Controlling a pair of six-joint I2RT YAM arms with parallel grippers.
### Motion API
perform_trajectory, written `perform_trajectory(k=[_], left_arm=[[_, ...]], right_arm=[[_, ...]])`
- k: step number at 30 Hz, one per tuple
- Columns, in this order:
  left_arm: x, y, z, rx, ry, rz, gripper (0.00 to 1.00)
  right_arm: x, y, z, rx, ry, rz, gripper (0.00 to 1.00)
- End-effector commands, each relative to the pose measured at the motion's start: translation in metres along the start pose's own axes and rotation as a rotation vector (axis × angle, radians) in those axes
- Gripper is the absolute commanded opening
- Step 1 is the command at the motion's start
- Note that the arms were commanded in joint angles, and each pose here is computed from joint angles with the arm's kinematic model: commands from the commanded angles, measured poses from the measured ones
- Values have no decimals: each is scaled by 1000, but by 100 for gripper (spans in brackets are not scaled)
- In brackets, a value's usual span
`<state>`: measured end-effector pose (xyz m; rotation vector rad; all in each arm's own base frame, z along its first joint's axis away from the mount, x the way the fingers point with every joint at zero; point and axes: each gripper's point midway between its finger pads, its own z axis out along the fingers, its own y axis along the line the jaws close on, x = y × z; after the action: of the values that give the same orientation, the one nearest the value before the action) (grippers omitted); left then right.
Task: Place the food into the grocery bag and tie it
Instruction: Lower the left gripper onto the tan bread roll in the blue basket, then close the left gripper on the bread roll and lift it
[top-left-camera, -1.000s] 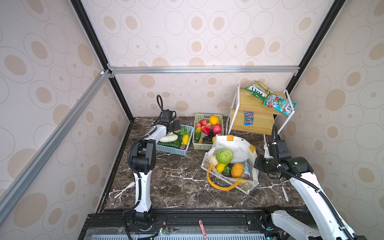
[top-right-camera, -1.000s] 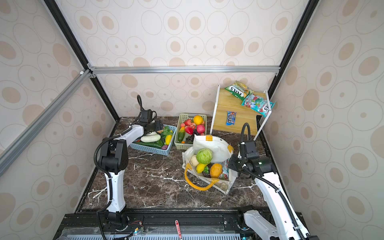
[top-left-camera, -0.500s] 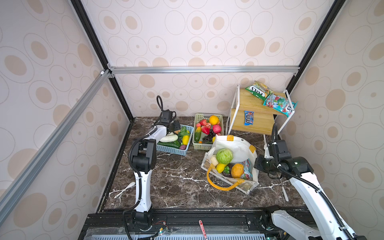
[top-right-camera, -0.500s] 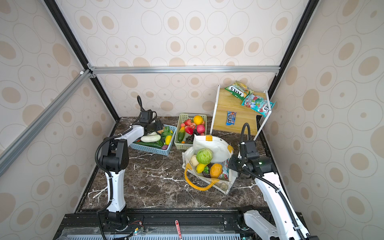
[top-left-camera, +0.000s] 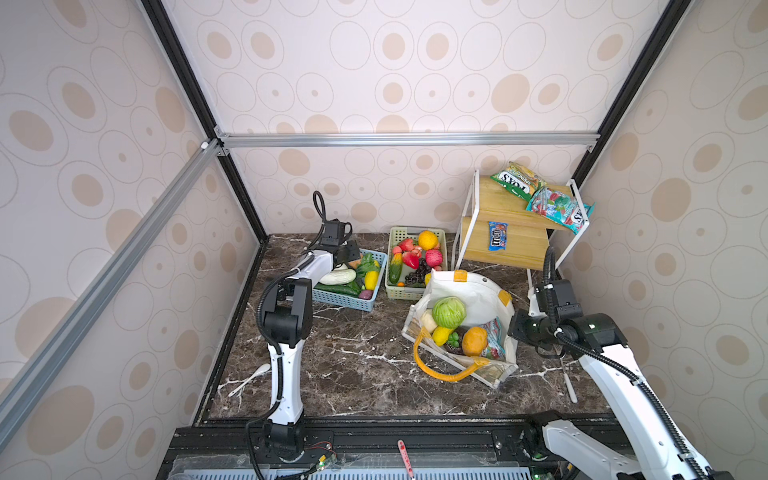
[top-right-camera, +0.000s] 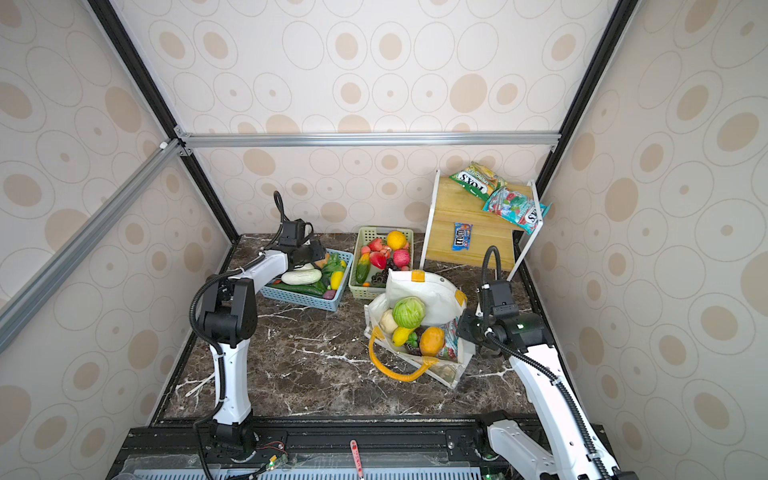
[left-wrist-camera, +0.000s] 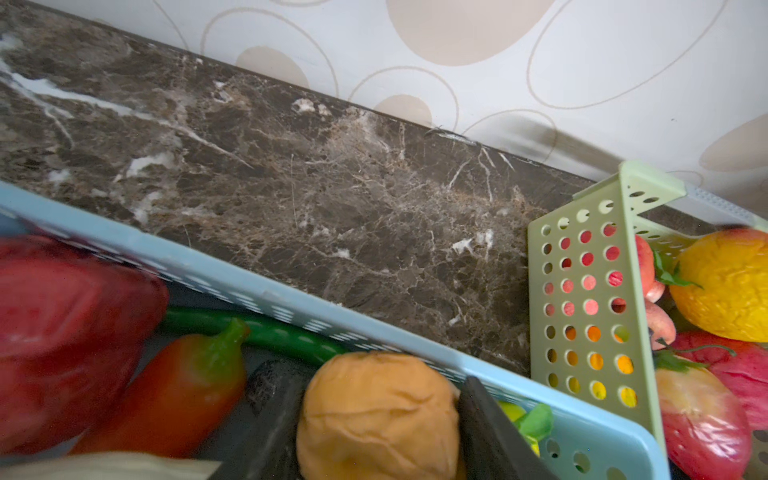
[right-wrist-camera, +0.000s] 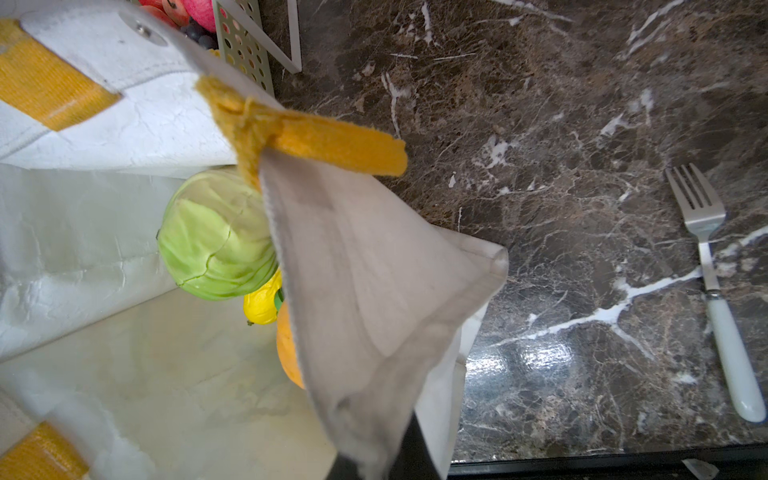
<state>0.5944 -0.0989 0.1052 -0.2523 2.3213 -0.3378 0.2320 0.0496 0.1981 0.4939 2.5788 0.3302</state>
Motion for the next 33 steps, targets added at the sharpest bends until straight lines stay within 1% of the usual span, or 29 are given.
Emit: perform_trajectory(k=[1, 13, 15, 16, 18, 20, 28, 33], left_arm=[[-23, 3, -24, -8, -53, 8, 50], [-35, -3, -53, -2, -89, 25, 47], [-33, -1, -52, -6, -83, 32, 52], [-30, -1, -49, -10, -72, 37, 53], [-25, 2, -45, -16, -54, 42, 46], [-23, 3, -45, -19, -50, 38, 45], [-32, -3, -68, -2, -93, 15, 45], [-40, -12, -87, 36, -119, 6, 44]], right_arm=[[3, -1, -4, -2, 5, 14, 9], [8, -2, -2, -9, 10, 14, 9], [7, -1, -2, -13, 7, 14, 9], [7, -1, -2, -13, 10, 14, 9], [7, 0, -2, -18, 10, 15, 9], [7, 0, -3, -18, 9, 14, 9], [7, -2, -5, -15, 2, 10, 9], [7, -1, -5, -17, 1, 10, 9]])
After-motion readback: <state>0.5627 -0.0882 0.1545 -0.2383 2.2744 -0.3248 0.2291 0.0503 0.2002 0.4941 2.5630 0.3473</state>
